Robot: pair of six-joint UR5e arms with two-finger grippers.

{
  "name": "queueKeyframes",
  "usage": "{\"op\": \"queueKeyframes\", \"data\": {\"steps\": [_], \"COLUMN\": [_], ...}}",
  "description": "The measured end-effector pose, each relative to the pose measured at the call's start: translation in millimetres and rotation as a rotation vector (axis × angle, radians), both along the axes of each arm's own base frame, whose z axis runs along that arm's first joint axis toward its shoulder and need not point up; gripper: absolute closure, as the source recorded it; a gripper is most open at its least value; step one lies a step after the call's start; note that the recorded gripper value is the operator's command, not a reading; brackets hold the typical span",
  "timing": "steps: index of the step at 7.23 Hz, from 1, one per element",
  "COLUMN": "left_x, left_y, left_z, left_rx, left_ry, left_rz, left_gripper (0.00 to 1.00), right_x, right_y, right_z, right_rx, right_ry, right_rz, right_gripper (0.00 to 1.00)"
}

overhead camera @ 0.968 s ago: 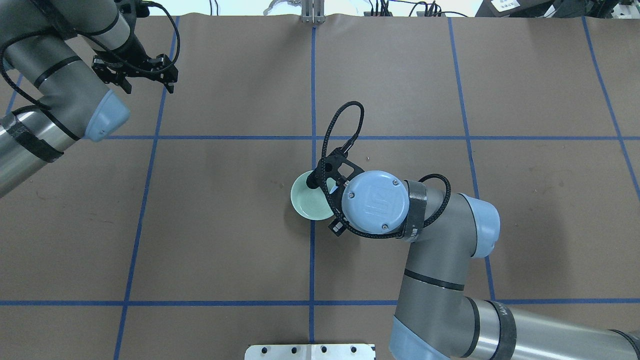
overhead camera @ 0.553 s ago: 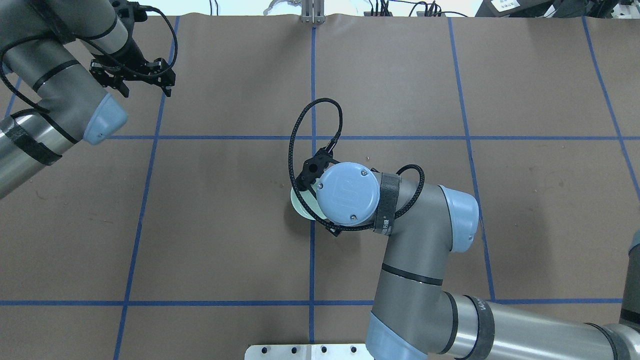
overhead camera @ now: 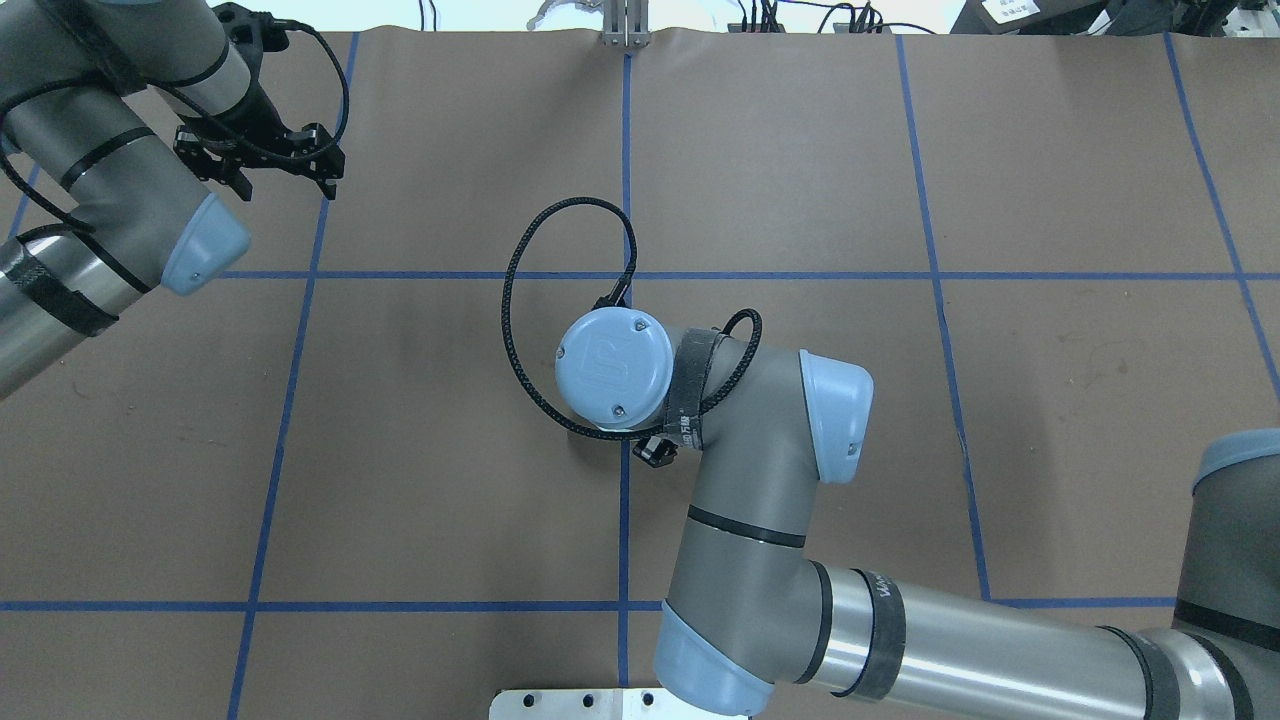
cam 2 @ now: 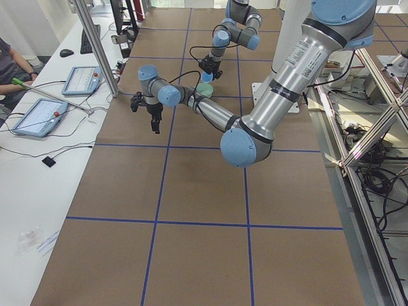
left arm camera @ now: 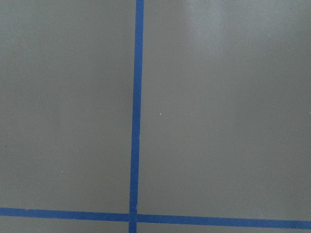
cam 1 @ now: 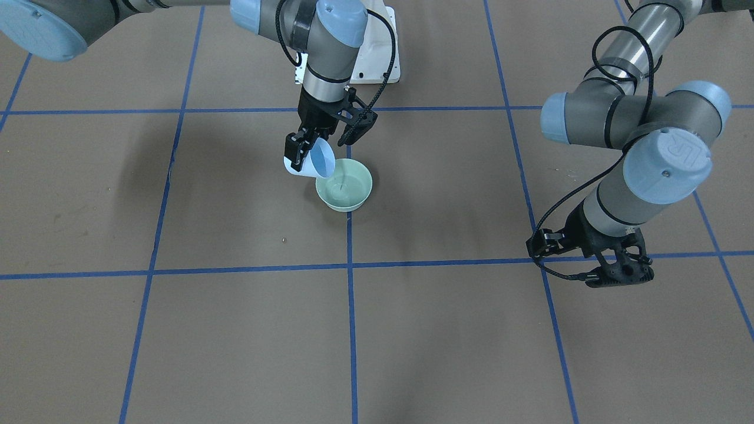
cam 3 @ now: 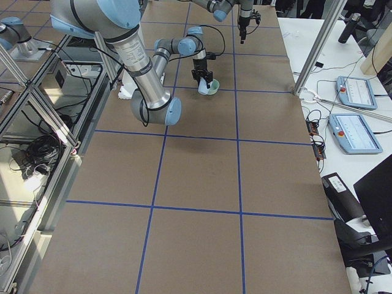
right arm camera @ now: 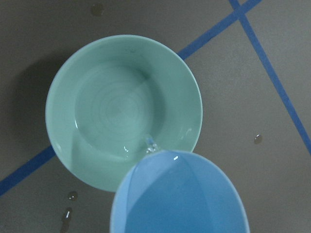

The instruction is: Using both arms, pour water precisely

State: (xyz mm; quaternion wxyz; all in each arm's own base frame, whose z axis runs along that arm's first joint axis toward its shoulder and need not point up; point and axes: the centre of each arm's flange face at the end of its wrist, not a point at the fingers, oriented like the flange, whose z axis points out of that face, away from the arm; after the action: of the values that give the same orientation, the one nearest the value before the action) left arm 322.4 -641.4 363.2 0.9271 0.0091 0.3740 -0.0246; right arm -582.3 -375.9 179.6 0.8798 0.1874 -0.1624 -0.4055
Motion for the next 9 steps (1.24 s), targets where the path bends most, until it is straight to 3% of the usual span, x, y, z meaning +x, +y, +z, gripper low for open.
{"op": "queueKeyframes", "data": {"steps": [4,9], "left_x": [-0.6,0.0], "left_y": [3.1,4.1], "left_z": [10.0,11.4], "left_rx": [-0.007,-0.008], "left_ry": [-0.006,-0.005], "left_rz": [0.002,0.003], "left_gripper": [0.01,0.01], "right_x": [-6.6,-5.6], "right_y": [-7.5,-18.1], "right_z": [-6.7,-13.7], "right_rx": [0.011,0.021], "right_ry": [0.107,0.187], "right_rz": [-0.079,-0.146], "right_gripper": [1.0,1.0]}}
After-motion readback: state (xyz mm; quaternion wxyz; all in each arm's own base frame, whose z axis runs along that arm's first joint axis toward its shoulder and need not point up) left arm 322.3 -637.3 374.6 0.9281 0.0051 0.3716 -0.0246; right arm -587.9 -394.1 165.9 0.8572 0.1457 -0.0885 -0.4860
